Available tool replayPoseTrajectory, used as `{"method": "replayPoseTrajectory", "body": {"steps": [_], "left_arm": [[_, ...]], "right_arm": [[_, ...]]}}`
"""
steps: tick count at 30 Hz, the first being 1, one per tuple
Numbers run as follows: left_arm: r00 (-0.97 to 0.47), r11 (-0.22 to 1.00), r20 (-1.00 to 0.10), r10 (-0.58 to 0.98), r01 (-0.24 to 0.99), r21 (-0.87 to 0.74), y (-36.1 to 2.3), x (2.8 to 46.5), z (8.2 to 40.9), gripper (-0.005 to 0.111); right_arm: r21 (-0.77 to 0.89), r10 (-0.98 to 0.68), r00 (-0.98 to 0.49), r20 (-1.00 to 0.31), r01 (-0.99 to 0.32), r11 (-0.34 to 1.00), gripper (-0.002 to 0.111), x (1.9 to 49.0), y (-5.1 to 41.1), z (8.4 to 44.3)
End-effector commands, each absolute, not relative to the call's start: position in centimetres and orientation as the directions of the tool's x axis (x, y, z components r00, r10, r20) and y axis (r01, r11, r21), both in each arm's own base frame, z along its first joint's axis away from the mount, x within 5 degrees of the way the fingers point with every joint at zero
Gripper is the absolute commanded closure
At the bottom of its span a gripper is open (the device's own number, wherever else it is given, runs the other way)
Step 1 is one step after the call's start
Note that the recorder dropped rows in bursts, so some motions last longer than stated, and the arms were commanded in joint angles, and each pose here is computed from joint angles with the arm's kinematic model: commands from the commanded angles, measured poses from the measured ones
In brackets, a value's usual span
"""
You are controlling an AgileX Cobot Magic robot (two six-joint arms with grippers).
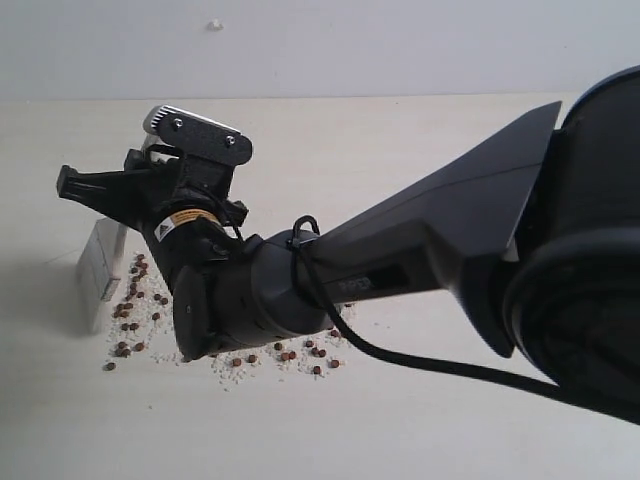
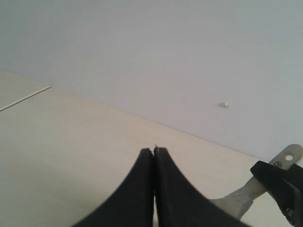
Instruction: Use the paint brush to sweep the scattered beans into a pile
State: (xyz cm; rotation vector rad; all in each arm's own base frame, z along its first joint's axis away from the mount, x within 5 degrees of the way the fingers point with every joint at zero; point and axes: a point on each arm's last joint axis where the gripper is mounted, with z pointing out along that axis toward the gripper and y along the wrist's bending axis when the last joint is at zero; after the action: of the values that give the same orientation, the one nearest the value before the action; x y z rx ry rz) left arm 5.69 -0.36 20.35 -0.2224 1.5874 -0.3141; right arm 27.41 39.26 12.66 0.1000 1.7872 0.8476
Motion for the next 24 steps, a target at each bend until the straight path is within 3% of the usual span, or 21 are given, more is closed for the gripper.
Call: {"method": "replayPoseTrajectory", "body": {"steps": [1,11,24], "left_arm": [[-0.041,0.937,-0.94,-0.338,0.073,-0.34,-0.5,5.6,20.4,0.107],[-0.05,0.935,-0.94,-0.337,0.096,-0.34,-0.6,5.6,20.4,0.107],[-0.064,0.93,-0.94,-0.335,0.136,-0.34,-0.9,5.6,20.4,0.107]], "right_arm": [[0.551,0.436,-0.361,-0.824,-0.333,0.765,0.108,27.6,39.2,13.1],[0.438,0.363,-0.349,-0.864,-0.164,0.884,0.108,28.1,37.6,12.3],[0.286,0.277,-0.295,-0.914,0.011,0.958,0.108,28.3,35.4,14.4]]}}
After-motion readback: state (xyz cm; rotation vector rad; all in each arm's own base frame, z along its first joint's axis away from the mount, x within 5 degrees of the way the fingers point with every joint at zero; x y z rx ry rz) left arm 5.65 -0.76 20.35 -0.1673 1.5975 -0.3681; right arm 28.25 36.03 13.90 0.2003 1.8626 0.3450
